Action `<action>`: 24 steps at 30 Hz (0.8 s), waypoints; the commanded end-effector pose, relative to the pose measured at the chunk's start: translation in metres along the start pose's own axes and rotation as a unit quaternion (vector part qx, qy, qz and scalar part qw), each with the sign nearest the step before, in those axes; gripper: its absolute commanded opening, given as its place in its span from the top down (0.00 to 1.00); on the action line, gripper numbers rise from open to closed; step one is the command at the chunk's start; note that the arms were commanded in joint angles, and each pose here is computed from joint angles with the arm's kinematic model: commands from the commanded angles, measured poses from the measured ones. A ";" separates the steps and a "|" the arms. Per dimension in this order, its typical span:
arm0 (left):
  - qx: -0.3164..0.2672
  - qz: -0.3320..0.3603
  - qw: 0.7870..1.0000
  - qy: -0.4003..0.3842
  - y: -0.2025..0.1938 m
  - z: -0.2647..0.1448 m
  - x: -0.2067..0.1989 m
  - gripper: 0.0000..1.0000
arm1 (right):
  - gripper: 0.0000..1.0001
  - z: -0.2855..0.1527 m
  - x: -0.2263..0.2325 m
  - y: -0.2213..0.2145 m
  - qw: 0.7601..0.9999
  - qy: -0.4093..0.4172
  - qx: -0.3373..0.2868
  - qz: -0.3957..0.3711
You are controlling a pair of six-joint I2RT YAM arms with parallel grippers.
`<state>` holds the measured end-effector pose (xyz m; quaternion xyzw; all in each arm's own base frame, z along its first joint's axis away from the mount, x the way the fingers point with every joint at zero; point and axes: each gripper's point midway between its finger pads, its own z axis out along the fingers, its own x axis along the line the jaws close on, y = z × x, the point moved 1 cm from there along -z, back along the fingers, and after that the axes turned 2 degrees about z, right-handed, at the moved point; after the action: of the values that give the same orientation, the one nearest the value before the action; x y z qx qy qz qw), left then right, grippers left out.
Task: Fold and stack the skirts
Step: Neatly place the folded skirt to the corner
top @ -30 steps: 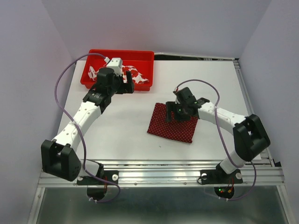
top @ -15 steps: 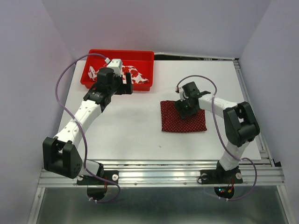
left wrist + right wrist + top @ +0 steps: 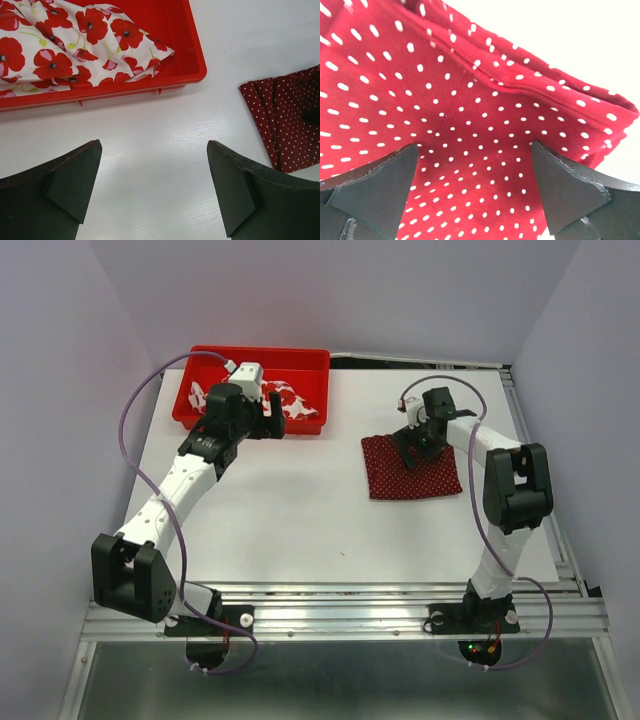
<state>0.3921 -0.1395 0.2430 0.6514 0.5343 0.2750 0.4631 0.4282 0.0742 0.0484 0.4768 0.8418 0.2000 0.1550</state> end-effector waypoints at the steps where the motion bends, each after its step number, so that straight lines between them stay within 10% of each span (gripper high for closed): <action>1: -0.049 -0.005 0.999 -0.018 0.027 -0.014 -0.007 0.02 | 0.00 -0.058 -0.008 0.070 0.994 -0.012 -0.096 0.055; 9: -0.057 -0.021 0.998 -0.020 0.025 -0.020 -0.008 0.02 | 0.00 -0.100 0.010 0.056 0.965 -0.017 -0.086 0.249; 24: -0.043 -0.019 0.999 -0.008 0.013 -0.014 -0.003 0.02 | 0.00 -0.027 0.058 -0.053 0.957 -0.070 0.087 0.268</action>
<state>0.3833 -0.1413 0.2495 0.6384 0.5364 0.2674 0.4830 0.3400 0.1102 0.0668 0.6906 0.6985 0.1674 0.0841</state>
